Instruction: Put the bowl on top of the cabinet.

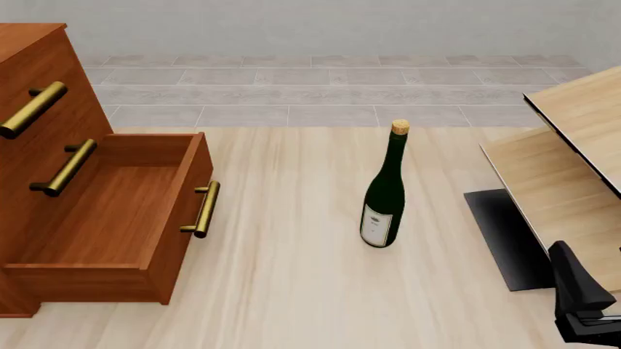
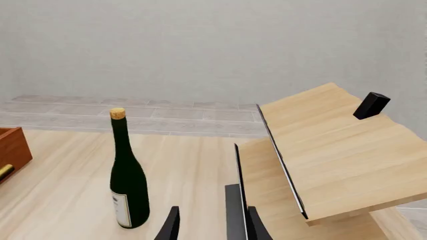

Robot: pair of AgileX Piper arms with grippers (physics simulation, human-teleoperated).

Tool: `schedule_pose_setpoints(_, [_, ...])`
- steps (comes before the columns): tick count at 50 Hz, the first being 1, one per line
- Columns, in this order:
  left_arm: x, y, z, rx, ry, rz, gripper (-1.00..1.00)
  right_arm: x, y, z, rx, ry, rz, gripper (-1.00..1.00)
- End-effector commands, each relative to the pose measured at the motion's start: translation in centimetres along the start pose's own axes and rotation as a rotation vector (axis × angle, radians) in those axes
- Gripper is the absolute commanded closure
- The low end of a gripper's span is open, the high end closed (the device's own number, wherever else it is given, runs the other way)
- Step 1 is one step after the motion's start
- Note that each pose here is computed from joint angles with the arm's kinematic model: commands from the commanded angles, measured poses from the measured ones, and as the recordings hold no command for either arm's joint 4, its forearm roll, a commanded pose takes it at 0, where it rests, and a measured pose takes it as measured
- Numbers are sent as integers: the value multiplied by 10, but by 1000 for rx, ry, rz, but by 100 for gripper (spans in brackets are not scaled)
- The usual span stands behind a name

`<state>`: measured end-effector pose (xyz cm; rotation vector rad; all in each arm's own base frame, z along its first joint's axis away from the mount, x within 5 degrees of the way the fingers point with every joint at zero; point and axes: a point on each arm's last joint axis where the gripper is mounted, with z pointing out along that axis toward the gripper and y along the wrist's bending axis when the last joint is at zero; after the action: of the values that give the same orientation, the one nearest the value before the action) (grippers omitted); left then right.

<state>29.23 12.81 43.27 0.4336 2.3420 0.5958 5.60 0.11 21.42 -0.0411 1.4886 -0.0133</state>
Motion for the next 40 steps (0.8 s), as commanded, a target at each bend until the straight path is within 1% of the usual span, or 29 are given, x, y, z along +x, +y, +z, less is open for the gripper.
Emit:
schedule_pose_setpoints(1, [13,-2,33,54,79,-18,-100,0,0,0,0,0,-1,-100])
schedule_pose_setpoints(14, [4,5,24,46,66,-6,-100,0,0,0,1,0,0,-100])
schedule_pose_setpoints(18, [0,11,17,36,58,1,-100,0,0,0,0,-1,1,-100])
schedule_pose_setpoints(25, [-17,19,-6,22,25,21,-100,0,0,0,0,-2,4,-100])
schedule_pose_setpoints(26, [-17,19,-6,22,25,21,-100,0,0,0,0,-2,4,-100])
schedule_pose_setpoints(31, [-29,18,-26,21,-5,42,-100,-1,0,0,0,-3,8,-100])
schedule_pose_setpoints(35, [-34,17,-37,12,-27,54,-100,-1,0,0,-1,-4,10,-100])
schedule_pose_setpoints(37, [-37,9,-51,11,-56,76,-100,-2,0,0,0,-6,11,-100])
schedule_pose_setpoints(40, [-38,6,-56,12,-67,80,-100,-2,0,0,1,-6,12,-100])
